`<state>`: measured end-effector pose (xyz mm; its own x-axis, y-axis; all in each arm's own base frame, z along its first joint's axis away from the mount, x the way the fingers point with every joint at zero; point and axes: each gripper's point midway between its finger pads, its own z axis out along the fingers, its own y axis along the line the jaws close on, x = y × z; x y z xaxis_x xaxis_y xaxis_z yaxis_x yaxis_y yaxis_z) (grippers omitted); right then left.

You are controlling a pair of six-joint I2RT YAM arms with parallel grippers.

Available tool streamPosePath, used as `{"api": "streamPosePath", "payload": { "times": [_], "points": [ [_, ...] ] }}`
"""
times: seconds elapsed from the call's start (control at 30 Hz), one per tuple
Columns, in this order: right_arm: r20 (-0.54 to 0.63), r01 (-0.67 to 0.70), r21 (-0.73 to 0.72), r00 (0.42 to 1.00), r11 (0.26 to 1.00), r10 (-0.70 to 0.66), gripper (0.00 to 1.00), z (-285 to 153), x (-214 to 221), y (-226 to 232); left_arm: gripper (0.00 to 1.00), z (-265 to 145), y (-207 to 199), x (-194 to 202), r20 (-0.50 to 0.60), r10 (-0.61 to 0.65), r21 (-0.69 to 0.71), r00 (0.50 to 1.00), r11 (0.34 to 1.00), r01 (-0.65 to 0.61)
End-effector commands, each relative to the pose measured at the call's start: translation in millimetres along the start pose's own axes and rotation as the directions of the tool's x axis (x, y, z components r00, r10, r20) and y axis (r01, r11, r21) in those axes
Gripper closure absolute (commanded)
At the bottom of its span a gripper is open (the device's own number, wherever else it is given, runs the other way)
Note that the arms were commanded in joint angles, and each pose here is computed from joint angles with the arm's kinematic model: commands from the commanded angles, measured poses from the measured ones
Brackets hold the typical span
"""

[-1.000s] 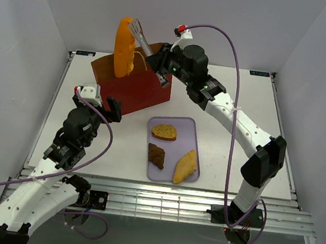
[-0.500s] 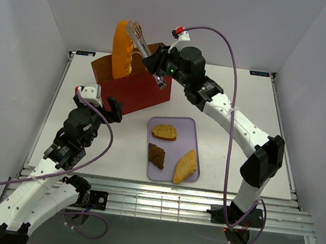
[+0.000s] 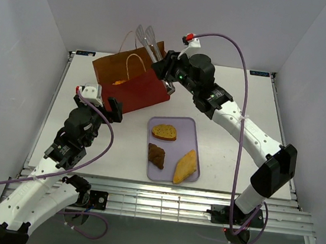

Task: Place the fake bread into the paper bag

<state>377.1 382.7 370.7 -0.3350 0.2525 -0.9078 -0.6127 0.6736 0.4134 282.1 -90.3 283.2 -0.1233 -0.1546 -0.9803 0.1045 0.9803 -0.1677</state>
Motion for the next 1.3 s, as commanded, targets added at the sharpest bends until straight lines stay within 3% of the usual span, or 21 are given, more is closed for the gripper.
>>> {"api": "streamPosePath", "payload": {
  "times": [0.0, 0.4, 0.6, 0.8, 1.27],
  "points": [
    [0.145, 0.014, -0.017, 0.989, 1.0, -0.011, 0.51, -21, -52, 9, 0.02, 1, -1, 2, 0.001, 0.001, 0.004, 1.0, 1.0, -0.001],
    [0.182, 0.025, 0.002, 0.983, 1.0, -0.025, 0.52, -70, -88, 4, 0.02, 2, 1, 3, -0.005, 0.009, -0.009, 1.0, 1.0, -0.009],
    [0.157, 0.028, 0.067, 0.987, 0.997, -0.038, 0.52, -108, -80, -10, 0.02, 1, 5, 1, 0.001, 0.014, -0.027, 1.0, 1.0, -0.014],
    [0.079, 0.024, 0.111, 0.996, 0.994, -0.033, 0.52, -147, -37, -29, 0.02, 2, 7, 2, 0.001, 0.019, -0.04, 1.0, 0.999, -0.019],
    [-0.253, -0.046, 0.185, 0.963, 0.982, 0.093, 0.52, -218, 127, -75, 0.02, 2, 6, 2, 0.0, 0.023, -0.035, 1.0, 0.999, -0.023]
  ]
}}
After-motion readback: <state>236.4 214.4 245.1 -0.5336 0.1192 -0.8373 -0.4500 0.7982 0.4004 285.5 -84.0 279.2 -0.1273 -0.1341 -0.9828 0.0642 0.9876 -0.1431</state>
